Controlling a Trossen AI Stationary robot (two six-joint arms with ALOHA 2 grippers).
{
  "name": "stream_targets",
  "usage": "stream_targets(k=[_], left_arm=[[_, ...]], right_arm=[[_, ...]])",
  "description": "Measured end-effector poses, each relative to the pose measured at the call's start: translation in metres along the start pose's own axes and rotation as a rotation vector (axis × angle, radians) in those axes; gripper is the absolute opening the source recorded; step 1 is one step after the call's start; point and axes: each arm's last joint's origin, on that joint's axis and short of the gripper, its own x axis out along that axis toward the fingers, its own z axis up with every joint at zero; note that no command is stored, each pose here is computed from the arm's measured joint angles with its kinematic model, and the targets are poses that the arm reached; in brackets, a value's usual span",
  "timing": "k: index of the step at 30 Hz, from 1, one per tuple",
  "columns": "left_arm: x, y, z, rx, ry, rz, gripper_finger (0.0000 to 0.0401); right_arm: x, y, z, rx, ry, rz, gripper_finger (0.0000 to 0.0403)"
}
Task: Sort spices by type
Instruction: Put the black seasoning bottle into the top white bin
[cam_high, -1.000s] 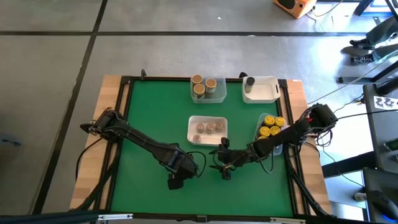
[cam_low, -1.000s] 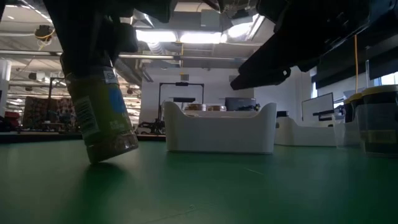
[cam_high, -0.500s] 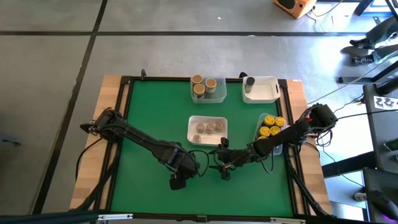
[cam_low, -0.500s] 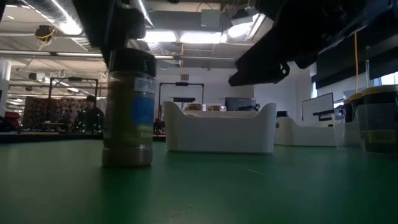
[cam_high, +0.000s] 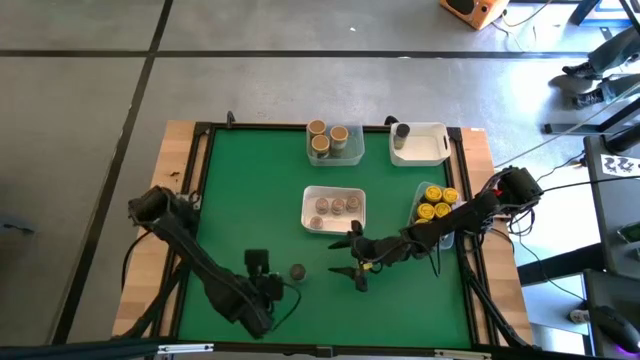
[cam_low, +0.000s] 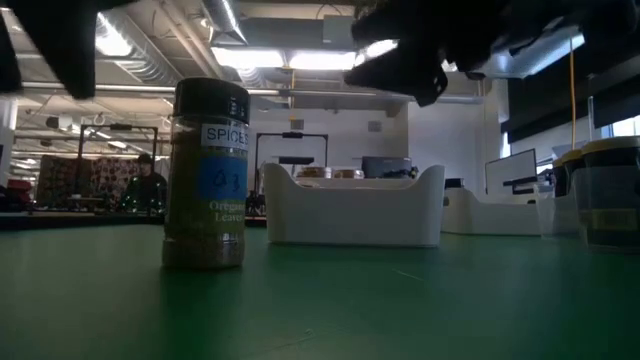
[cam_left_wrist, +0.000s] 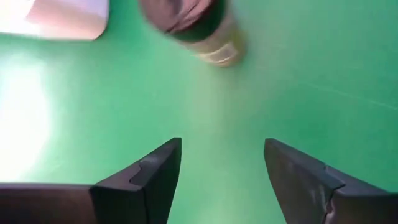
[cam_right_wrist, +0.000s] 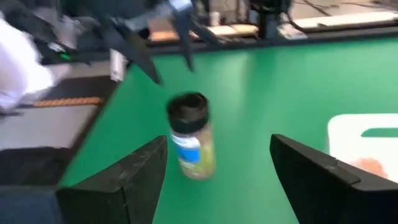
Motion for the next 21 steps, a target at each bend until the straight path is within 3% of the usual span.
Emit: stream_targets(k=[4, 10, 16, 21], left_arm=[[0.012, -0.010, -0.022, -0.074, -0.035, 0.059, 0.0214], [0.022, -0.013, -0.044, -0.147, -0.084, 0.007, 0.0183], [0.036, -0.008, -0.056, -0.203, -0.185, -0.031, 0.0144], [0.057, -0.004, -0.058, -0.263, -0.266, -0.016, 0.0130]], right_arm=[[0.007, 0.000, 0.010, 0.023, -0.036, 0.033, 0.0286], [0.040, 0.009, 0.028, 0.052, -0.046, 0.084, 0.0334], [0.079, 0.019, 0.020, -0.025, 0.053, 0.060, 0.0390], [0.097, 0.021, 0.012, -0.064, 0.074, 0.002, 0.0395]])
